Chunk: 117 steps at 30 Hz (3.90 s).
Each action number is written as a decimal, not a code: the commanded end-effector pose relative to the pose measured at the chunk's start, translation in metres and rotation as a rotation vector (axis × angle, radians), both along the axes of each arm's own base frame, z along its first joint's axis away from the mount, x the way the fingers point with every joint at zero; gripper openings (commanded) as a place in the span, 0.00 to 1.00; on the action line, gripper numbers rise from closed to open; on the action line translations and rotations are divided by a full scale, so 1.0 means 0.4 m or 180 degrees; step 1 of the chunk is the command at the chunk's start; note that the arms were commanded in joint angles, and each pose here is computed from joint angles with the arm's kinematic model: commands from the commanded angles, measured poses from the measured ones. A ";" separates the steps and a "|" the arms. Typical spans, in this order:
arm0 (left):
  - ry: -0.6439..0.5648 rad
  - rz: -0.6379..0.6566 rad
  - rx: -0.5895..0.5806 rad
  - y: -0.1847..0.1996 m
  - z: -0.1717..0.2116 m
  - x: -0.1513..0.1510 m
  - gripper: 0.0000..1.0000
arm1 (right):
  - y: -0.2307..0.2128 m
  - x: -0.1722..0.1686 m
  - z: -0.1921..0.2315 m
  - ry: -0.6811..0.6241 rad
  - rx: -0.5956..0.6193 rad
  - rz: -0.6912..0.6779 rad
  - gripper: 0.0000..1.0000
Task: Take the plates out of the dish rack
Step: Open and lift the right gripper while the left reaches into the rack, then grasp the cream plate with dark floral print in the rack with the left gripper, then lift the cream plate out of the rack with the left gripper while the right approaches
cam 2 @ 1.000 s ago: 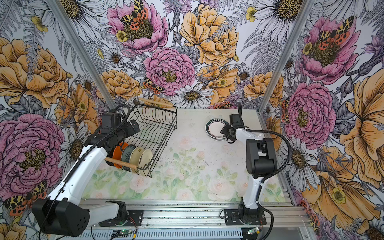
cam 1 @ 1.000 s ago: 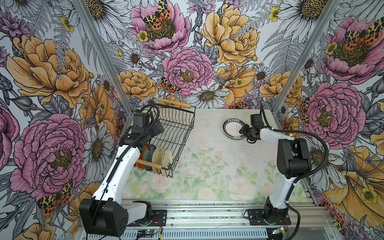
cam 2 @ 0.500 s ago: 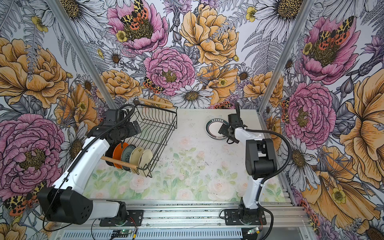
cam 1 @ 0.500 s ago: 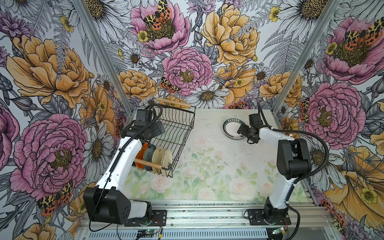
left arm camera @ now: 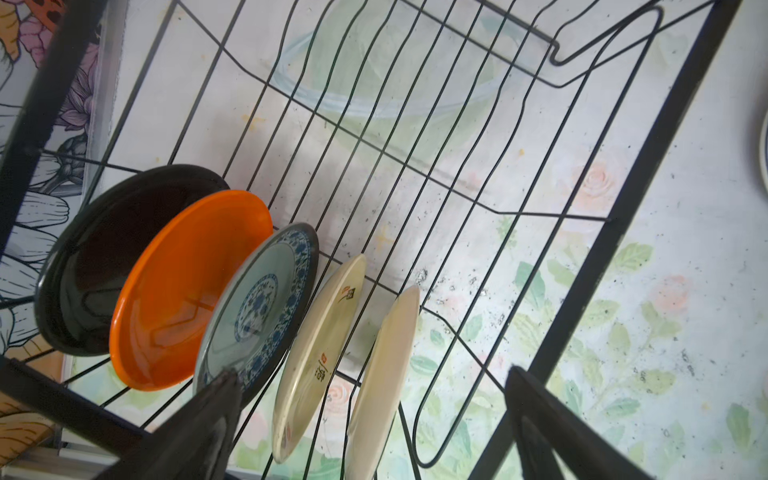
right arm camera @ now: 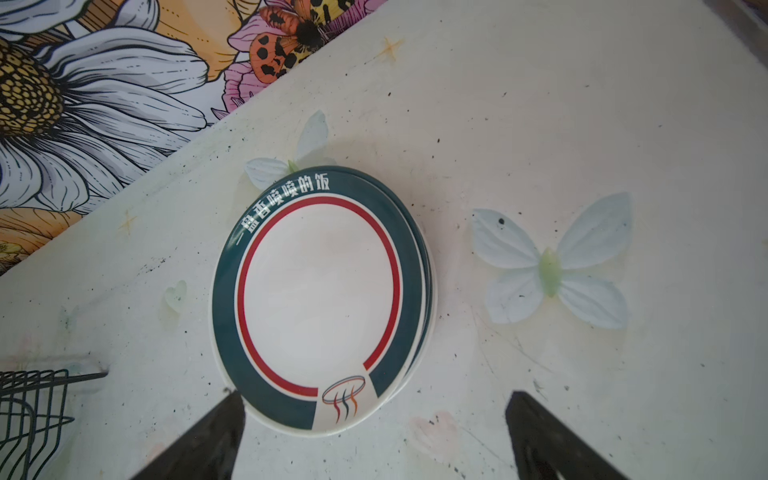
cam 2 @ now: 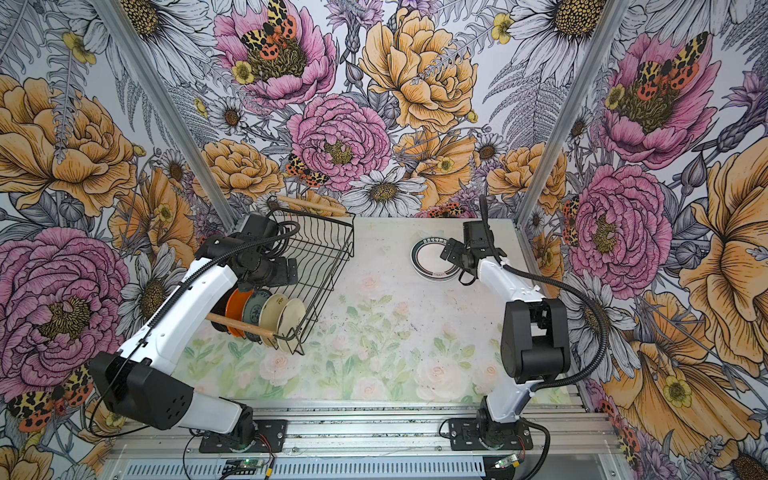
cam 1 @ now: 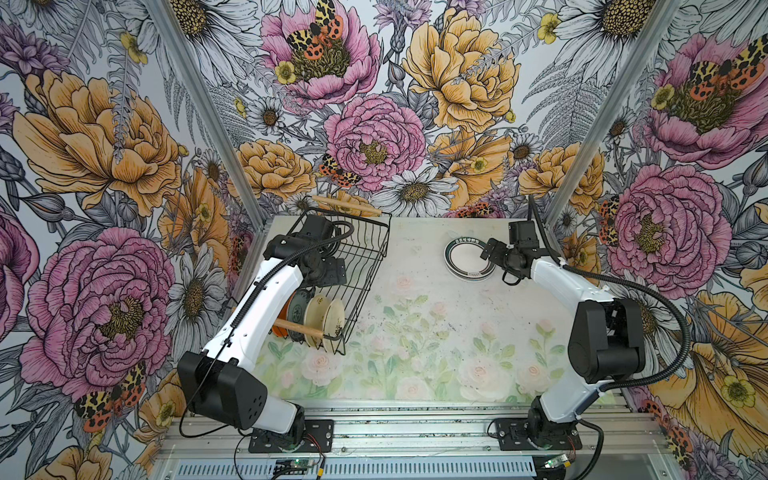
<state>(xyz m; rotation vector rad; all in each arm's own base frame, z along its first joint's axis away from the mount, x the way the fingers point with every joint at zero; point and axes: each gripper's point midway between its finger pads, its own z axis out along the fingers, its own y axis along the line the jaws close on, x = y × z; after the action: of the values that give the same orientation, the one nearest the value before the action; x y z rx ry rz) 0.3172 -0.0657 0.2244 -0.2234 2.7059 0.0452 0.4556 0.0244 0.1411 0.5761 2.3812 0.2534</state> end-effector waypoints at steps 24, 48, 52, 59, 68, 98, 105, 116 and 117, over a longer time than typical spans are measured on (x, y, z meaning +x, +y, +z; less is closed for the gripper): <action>0.0676 0.0022 0.0203 -0.013 -0.122 -0.163 0.63 | 0.008 -0.132 0.016 -0.0019 -0.0003 0.0131 0.99; 0.0840 0.0107 0.0354 0.011 -0.191 -0.178 0.29 | 0.007 -0.167 0.008 -0.0008 -0.0005 0.0135 1.00; 0.0851 0.0096 0.0356 0.012 -0.198 -0.180 0.25 | 0.006 -0.170 0.008 -0.0011 0.0000 0.0133 0.99; 0.0861 0.0112 0.0322 0.018 -0.208 -0.183 0.15 | 0.009 -0.171 0.016 -0.0036 0.0017 0.0144 1.00; 0.0817 0.0098 0.0319 0.024 -0.200 -0.186 0.12 | 0.012 -0.173 0.024 -0.0063 0.0043 0.0147 0.99; -0.1564 0.0717 0.0232 0.162 0.381 -0.045 0.00 | -0.001 -0.143 0.064 -0.0193 -0.0133 0.0125 0.99; -0.2183 0.1253 -0.0772 0.130 0.398 0.002 0.00 | -0.032 -0.178 0.095 -0.0357 -0.0466 0.0028 1.00; -0.2574 0.1434 -0.2451 -0.050 0.296 0.084 0.00 | 0.010 -0.206 0.118 -0.0681 -0.0264 0.0291 0.99; -0.2586 0.1446 -0.2533 -0.059 0.285 0.086 0.00 | 0.018 -0.209 0.120 -0.0735 -0.0208 0.0326 0.99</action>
<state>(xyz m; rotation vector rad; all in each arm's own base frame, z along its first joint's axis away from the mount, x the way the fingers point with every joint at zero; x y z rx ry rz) 0.3415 -0.0730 0.2988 -0.8161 1.9127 -0.5532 0.3709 0.0209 0.1742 0.4311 2.2570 0.1947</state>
